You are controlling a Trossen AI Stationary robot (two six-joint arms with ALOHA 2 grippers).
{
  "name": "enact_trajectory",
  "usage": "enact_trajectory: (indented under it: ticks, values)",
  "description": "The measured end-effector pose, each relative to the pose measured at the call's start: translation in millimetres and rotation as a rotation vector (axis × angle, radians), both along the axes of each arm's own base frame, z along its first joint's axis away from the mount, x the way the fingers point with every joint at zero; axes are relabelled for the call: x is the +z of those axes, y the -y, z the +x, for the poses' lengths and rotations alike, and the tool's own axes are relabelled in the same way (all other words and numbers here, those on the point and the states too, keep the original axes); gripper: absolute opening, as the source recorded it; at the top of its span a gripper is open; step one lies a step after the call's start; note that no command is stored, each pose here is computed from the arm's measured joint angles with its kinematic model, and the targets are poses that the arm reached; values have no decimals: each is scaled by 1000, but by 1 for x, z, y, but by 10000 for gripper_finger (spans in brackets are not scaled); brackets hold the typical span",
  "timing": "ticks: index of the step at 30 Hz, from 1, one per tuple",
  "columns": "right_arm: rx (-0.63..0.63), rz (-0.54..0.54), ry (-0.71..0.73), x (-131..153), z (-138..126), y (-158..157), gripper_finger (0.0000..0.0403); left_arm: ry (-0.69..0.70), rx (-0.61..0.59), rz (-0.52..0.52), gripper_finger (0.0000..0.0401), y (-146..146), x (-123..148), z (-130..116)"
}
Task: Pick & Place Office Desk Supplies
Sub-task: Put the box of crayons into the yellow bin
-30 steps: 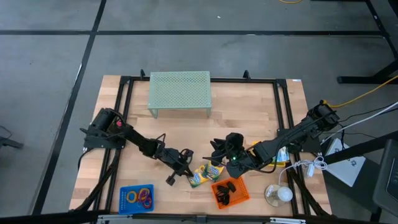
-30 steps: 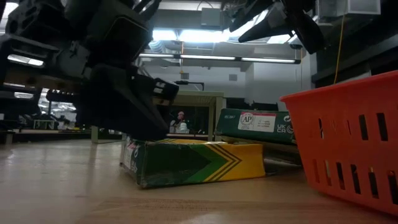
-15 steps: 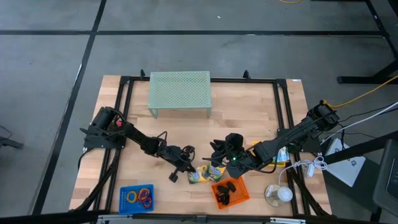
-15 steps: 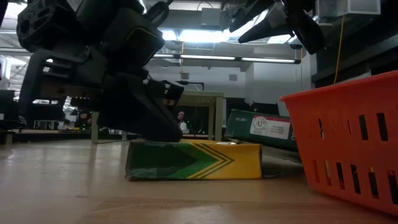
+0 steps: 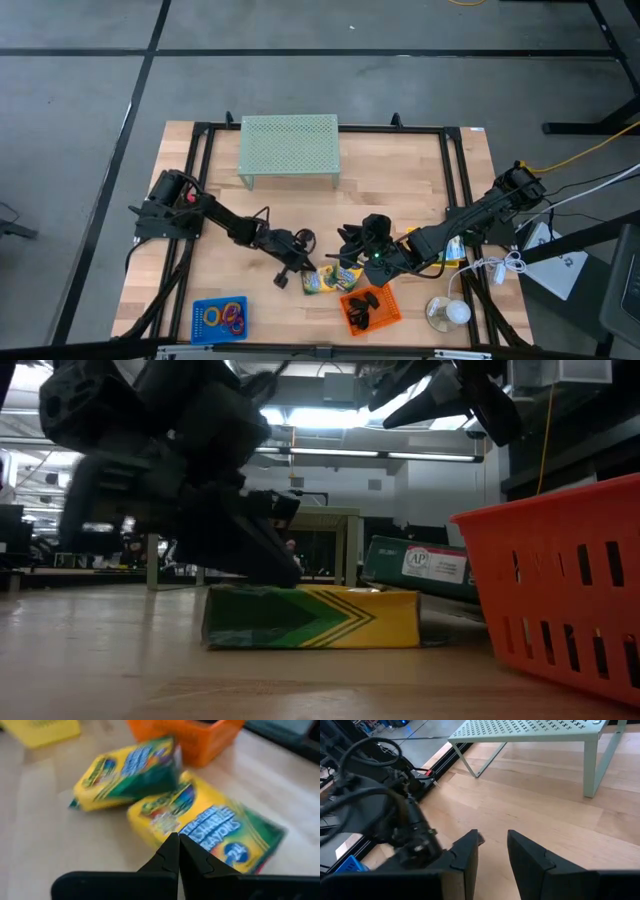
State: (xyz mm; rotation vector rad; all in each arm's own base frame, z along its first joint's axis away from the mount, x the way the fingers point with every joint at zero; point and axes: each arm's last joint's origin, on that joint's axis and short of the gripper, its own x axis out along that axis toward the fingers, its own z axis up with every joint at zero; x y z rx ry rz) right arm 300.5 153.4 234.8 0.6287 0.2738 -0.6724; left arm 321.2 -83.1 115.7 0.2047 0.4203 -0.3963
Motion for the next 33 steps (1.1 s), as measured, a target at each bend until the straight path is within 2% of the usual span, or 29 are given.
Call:
enact_trajectory:
  ticks: [4,17,33]
  values:
    - [0,5,9,1,1,0,107,-16,56,26,2,-9,-2,1]
    - [1,12,20,1,1,-1,107,-98,96,51,3,-28,-14,2]
    - [4,7,18,2,1,-1,107,-44,205,21,2,-60,-10,12]
